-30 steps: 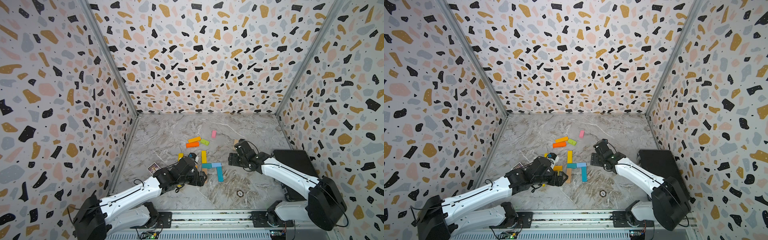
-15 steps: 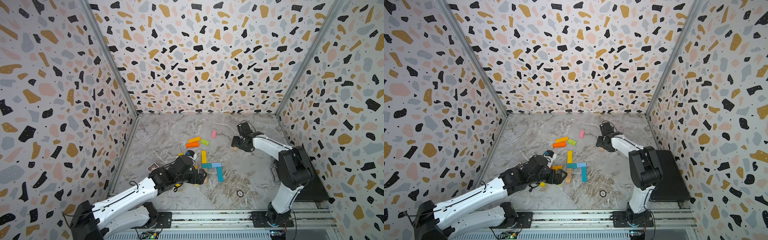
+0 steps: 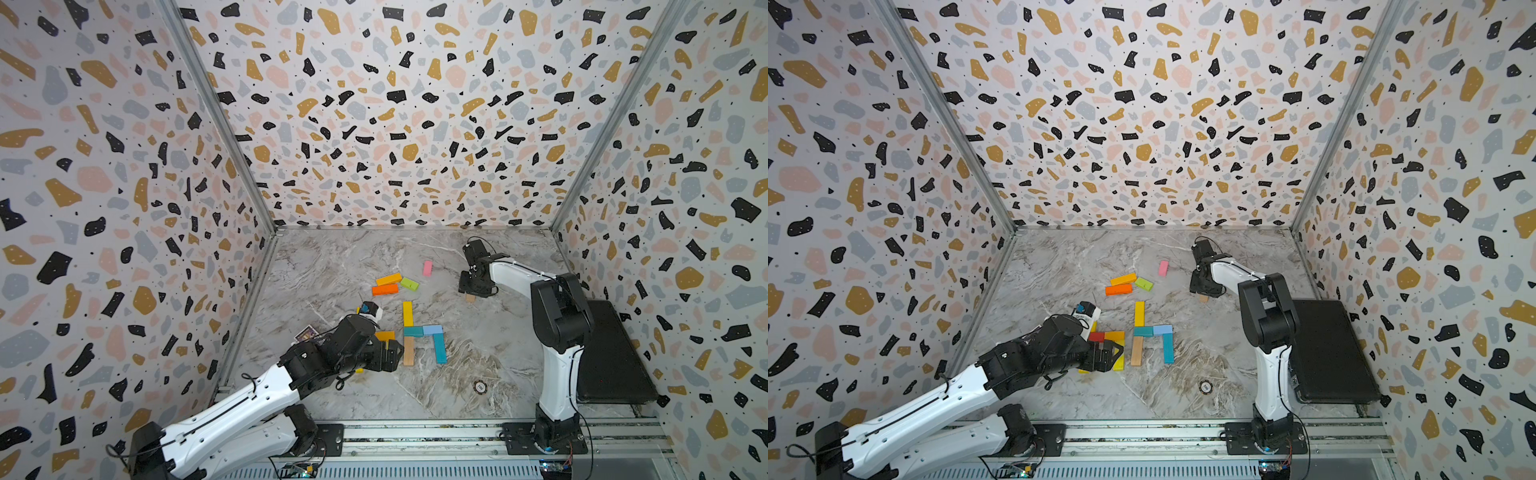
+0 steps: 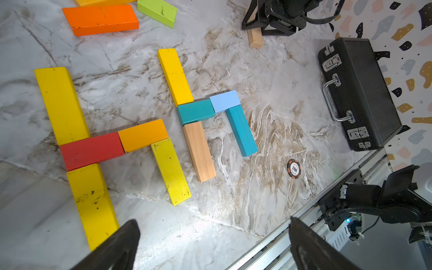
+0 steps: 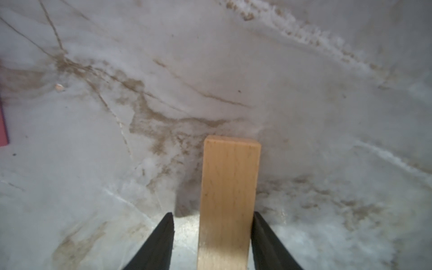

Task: Assemble the letter h with building blocks
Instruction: Pick up the building block from the center of the board, then place the building block at the center of the board.

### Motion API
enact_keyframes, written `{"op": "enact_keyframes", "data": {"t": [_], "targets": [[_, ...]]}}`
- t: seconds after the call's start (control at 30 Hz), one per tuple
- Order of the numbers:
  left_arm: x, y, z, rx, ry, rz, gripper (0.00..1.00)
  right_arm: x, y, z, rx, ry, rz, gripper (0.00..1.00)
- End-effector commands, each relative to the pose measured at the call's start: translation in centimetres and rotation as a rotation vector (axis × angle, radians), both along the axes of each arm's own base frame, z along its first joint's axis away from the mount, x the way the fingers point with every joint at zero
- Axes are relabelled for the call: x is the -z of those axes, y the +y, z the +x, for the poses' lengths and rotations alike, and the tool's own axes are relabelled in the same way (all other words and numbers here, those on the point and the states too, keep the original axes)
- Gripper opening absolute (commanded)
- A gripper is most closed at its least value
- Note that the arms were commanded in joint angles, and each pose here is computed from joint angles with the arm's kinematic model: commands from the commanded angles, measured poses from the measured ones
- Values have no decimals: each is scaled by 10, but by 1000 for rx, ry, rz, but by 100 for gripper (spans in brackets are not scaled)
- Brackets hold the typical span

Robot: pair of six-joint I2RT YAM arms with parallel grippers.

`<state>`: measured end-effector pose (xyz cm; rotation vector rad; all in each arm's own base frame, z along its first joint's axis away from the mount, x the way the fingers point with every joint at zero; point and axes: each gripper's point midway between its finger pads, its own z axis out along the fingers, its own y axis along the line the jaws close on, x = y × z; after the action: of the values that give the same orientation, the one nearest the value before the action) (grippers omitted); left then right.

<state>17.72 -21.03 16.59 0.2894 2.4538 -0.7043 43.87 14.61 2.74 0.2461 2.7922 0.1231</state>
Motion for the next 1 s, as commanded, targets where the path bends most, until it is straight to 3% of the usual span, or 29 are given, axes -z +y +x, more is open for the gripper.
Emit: {"op": "enact_keyframes", "data": {"t": [0.0,0.23,0.5,0.97], "targets": [[-16,3,5,-12,-48,-9,99,0,3,-13,-33,28,37,40],[-12,6,3,-8,-46,-3,99,-31,24,-38,-159,-111,131,30],[-13,4,2,3,-44,-6,99,-27,50,-76,-317,-87,112,32],[-14,0,3,14,-37,-8,99,-15,60,-76,-316,-53,78,32]]}}
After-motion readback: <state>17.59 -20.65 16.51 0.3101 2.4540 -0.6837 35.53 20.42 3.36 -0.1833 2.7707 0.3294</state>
